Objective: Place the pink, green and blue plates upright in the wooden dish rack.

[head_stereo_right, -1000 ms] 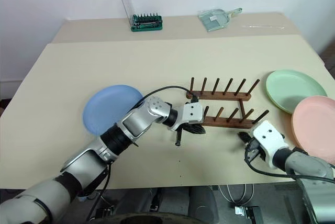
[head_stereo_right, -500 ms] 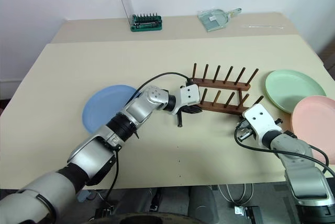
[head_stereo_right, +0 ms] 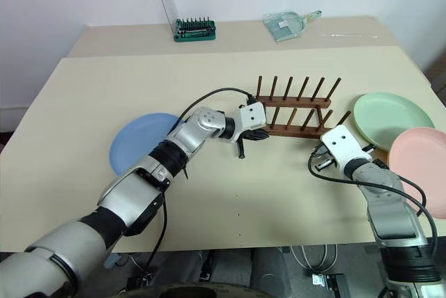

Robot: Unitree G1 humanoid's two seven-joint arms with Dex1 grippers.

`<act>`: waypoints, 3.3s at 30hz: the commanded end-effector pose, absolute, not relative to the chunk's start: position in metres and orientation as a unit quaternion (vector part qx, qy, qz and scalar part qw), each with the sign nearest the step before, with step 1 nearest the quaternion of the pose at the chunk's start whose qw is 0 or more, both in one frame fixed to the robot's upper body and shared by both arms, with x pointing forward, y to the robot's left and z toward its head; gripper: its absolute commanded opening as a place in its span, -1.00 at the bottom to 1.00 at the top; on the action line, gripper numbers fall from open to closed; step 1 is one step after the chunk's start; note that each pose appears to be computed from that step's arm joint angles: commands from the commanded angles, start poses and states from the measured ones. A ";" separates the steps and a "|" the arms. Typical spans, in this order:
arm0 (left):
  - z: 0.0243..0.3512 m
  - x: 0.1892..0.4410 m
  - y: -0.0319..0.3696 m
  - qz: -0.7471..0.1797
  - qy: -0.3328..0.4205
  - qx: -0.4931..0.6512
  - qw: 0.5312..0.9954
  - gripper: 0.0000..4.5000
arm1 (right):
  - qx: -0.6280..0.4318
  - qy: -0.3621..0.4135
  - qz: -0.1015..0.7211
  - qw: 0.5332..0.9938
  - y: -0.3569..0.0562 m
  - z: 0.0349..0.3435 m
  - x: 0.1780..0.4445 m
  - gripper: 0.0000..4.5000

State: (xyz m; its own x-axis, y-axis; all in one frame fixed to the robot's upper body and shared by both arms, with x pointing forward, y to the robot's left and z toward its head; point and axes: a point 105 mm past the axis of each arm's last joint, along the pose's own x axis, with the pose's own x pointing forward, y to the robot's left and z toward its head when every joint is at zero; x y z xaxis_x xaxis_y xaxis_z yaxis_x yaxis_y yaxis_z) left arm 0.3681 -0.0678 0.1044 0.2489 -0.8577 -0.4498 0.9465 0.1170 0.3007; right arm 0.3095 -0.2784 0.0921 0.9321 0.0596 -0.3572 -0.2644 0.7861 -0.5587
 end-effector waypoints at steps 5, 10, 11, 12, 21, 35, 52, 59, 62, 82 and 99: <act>0.123 0.368 -0.078 -0.614 0.045 0.276 0.739 -1.00 | -0.317 0.135 0.058 0.937 -0.285 0.103 0.321 -0.99; 0.123 0.367 -0.079 -0.615 0.045 0.274 0.738 -1.00 | -0.309 0.121 0.055 0.942 -0.283 0.109 0.326 -0.99; 0.125 0.367 -0.079 -0.616 0.045 0.273 0.738 -1.00 | -0.314 0.123 0.060 0.939 -0.282 0.109 0.325 -0.99; 0.128 0.368 -0.078 -0.616 0.046 0.264 0.740 -1.00 | -0.314 0.125 0.073 0.938 -0.279 0.108 0.322 -0.99; 0.178 0.318 -0.046 -0.725 0.094 0.224 0.644 -1.00 | -0.072 0.061 0.258 0.962 -0.231 0.170 0.274 -0.99; 0.259 0.352 0.038 -0.665 0.026 0.134 0.734 1.00 | -0.064 0.077 0.197 0.975 -0.282 0.221 0.240 0.93; 0.275 0.349 0.068 -0.674 -0.128 0.111 0.719 1.00 | -0.178 0.272 0.016 0.946 -0.354 0.148 0.189 0.97; 0.276 0.342 0.075 -0.683 -0.143 0.116 0.707 1.00 | -0.177 0.285 -0.001 0.942 -0.364 0.131 0.189 0.97; 0.271 0.340 0.080 -0.687 -0.132 0.118 0.705 1.00 | -0.173 0.291 -0.001 0.941 -0.366 0.118 0.194 0.97; 0.273 0.337 0.082 -0.694 -0.119 0.103 0.703 1.00 | -0.222 0.235 0.002 0.946 -0.358 0.178 0.208 -0.99; 0.276 0.347 0.087 -0.660 -0.143 0.099 0.731 1.00 | 0.159 -0.172 0.336 0.912 -0.271 0.362 0.266 -0.99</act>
